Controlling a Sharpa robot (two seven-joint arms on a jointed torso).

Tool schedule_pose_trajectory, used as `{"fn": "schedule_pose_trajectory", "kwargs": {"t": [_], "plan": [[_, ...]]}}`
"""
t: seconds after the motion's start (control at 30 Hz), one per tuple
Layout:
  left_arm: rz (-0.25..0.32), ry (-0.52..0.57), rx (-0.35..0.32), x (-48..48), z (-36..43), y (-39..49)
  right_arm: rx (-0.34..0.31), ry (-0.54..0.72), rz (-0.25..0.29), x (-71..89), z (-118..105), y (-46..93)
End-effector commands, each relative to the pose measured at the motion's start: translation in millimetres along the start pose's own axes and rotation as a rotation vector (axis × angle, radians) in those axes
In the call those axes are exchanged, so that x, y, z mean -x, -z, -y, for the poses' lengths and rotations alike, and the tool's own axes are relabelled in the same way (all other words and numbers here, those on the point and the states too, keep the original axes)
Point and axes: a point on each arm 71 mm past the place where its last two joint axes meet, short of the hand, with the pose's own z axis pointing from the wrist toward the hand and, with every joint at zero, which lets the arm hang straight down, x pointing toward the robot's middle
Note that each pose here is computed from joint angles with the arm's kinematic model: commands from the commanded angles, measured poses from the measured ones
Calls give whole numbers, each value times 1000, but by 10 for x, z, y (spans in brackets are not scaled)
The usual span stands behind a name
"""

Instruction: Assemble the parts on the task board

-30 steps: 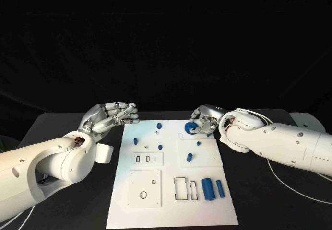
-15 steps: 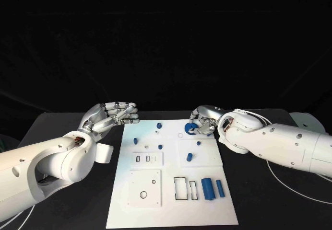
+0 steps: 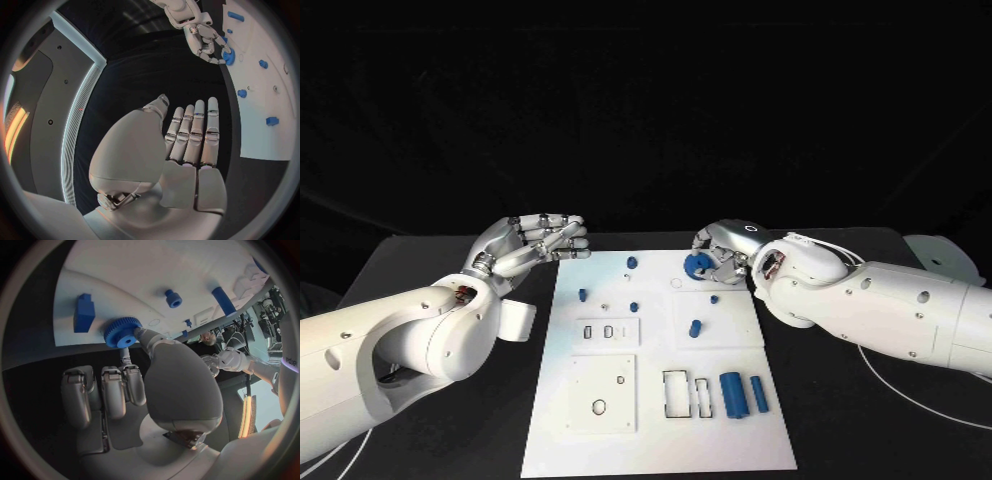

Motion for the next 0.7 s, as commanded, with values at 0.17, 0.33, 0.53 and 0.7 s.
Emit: {"fn": "schedule_pose_trajectory", "kwargs": {"t": [0.17, 0.33, 0.53, 0.7], "plan": [[-21, 8, -5, -24, 10, -7, 92, 38, 111, 77, -246, 51], [-22, 8, -4, -27, 9, -8, 142, 44, 136, 103, -471, 42], [-25, 10, -2, -35, 6, -12, 182, 50, 154, 88, -726, -45], [-28, 11, -1, -46, 4, -16, 202, 51, 155, 34, -891, -142]]}}
